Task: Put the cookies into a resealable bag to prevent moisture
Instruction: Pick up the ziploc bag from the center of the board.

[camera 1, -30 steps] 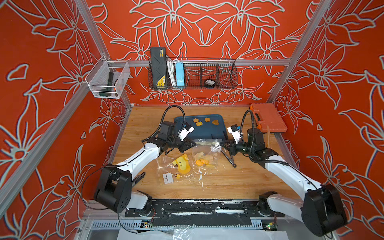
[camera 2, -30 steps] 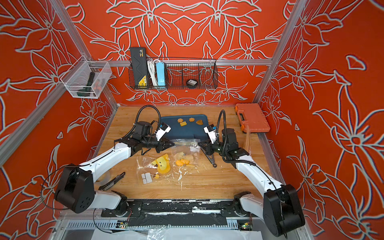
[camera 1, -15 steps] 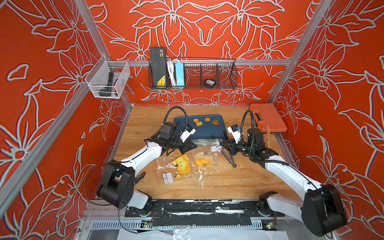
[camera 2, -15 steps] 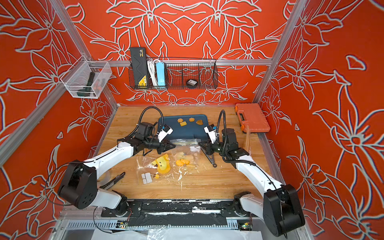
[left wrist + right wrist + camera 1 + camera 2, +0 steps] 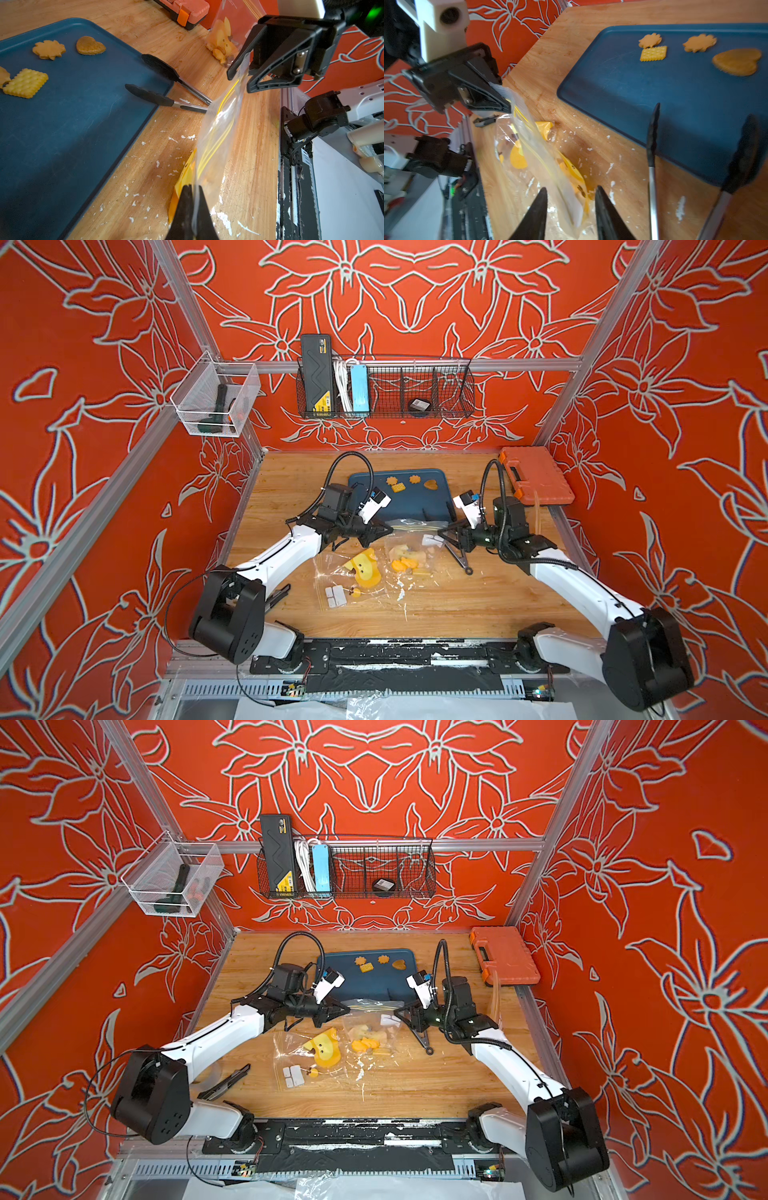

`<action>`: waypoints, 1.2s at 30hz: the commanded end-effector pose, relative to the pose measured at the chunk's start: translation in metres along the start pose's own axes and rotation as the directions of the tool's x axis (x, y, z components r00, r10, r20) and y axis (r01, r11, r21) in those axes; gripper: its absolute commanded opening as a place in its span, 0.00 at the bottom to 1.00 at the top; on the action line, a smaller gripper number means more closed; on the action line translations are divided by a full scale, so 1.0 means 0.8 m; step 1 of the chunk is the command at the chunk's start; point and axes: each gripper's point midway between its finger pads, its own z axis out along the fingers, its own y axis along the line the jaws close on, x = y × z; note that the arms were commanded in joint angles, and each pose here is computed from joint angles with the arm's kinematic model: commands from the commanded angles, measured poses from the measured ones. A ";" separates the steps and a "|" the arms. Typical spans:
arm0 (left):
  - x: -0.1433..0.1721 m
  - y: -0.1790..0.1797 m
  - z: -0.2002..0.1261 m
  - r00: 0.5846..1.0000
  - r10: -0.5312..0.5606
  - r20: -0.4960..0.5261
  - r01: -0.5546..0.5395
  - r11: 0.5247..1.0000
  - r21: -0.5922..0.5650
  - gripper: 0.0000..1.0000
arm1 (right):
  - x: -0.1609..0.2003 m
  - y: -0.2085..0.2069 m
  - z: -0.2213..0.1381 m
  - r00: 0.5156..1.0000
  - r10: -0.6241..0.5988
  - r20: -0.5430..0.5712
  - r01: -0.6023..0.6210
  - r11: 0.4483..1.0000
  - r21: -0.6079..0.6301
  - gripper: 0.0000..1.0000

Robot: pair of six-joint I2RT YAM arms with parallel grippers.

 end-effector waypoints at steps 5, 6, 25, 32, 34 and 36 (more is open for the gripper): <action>-0.007 -0.002 -0.002 1.000 0.025 0.013 -0.025 1.000 -0.005 0.00 | 0.003 0.020 0.007 0.995 -0.041 -0.087 0.032 0.995 -0.097 0.47; -0.007 -0.002 -0.002 1.000 0.025 0.013 -0.025 1.000 -0.008 0.00 | 0.003 0.020 0.006 0.995 -0.039 -0.091 0.030 0.995 -0.094 0.45; -0.010 -0.003 -0.004 0.999 0.029 0.019 -0.029 1.000 -0.008 0.00 | -0.007 0.022 -0.012 0.979 -0.036 -0.200 0.039 0.999 0.011 0.00; -0.012 -0.006 -0.006 0.999 0.035 0.029 -0.035 0.999 -0.002 0.00 | 0.001 0.020 -0.006 0.960 -0.059 -0.275 0.062 0.998 0.002 0.10; -0.013 -0.006 -0.006 0.999 0.036 0.030 -0.036 0.999 -0.003 0.00 | 0.005 0.020 -0.005 0.955 -0.062 -0.289 0.063 0.998 -0.005 0.00; -0.013 -0.006 -0.006 0.999 0.037 0.032 -0.037 0.999 -0.002 0.00 | 0.006 0.022 -0.004 0.952 -0.065 -0.300 0.064 0.998 -0.013 0.00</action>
